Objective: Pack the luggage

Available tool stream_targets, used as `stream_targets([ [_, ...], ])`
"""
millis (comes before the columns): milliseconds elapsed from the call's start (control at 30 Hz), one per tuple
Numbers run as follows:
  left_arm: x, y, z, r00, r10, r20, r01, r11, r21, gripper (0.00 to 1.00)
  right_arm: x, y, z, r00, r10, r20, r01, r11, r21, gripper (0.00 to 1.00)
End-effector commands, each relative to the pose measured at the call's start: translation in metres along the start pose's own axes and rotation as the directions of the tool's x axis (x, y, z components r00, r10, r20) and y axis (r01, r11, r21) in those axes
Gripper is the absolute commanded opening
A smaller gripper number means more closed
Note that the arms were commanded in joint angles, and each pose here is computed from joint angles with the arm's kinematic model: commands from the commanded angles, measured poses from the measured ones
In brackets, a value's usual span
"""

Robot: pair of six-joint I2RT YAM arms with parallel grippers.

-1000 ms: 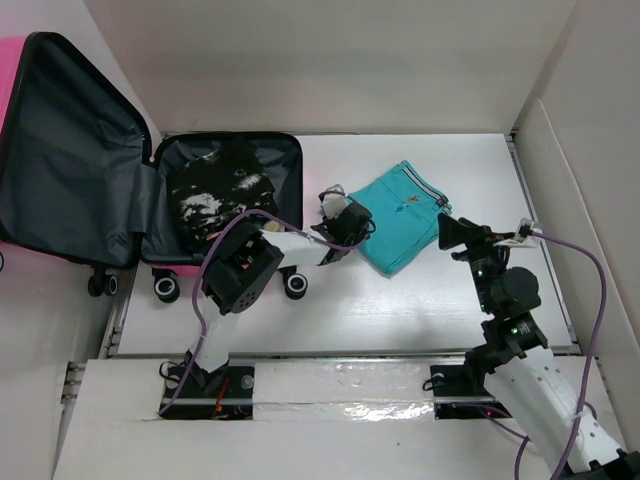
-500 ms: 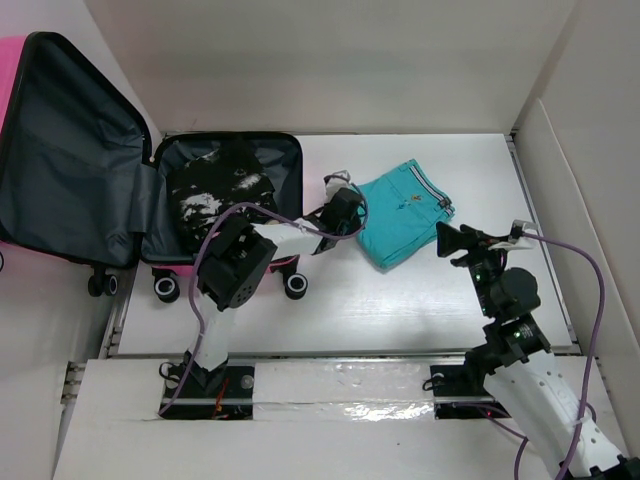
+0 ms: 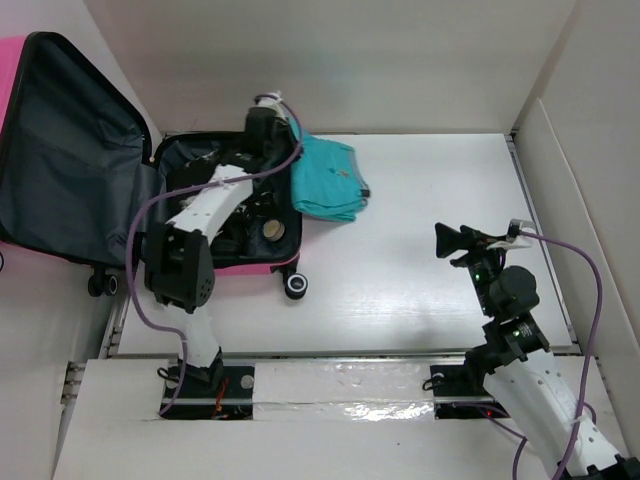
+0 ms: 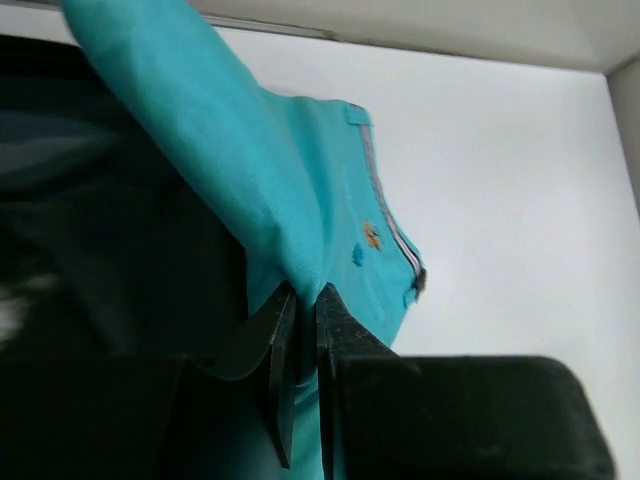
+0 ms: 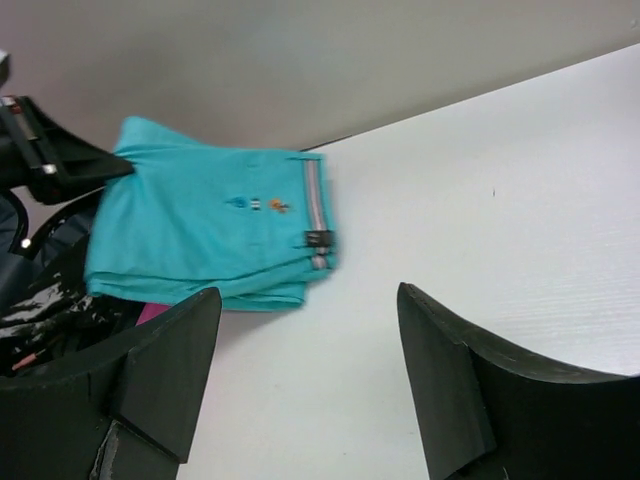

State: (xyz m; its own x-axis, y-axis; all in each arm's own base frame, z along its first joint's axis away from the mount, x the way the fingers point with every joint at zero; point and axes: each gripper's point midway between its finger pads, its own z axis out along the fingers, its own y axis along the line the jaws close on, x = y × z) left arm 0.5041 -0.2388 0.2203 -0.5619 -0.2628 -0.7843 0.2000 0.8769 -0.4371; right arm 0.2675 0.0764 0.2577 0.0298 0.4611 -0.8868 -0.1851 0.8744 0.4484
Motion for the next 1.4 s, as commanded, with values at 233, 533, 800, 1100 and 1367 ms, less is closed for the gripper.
stream_targets([
  [233,-0.060,0.160,-0.128,0.975,-0.103,0.195,0.150,0.959,-0.240,0.00,-0.007,0.009,0.000,1.000,-0.021,0.000,0.021,0.998,-0.056,0.77],
  [533,-0.009,0.296,-0.174,0.965,-0.157,0.209,0.251,0.784,-0.568,0.00,-0.006,0.015,0.000,1.000,-0.025,-0.015,0.023,0.996,-0.086,0.78],
  [800,-0.021,0.308,-0.223,0.930,-0.117,0.349,0.339,0.638,-0.691,0.45,-0.006,0.023,0.000,0.999,-0.036,-0.020,0.033,0.991,-0.127,0.76],
  [1100,-0.058,0.251,-0.347,0.776,0.081,0.625,0.457,0.611,-0.647,0.41,0.024,0.046,0.012,0.981,-0.116,-0.159,0.069,0.960,-0.272,0.00],
  [1367,-0.004,0.281,-0.430,0.785,0.169,0.597,0.571,0.177,-0.801,0.00,0.038,0.062,0.014,0.967,-0.146,-0.207,0.060,0.926,-0.372,0.00],
])
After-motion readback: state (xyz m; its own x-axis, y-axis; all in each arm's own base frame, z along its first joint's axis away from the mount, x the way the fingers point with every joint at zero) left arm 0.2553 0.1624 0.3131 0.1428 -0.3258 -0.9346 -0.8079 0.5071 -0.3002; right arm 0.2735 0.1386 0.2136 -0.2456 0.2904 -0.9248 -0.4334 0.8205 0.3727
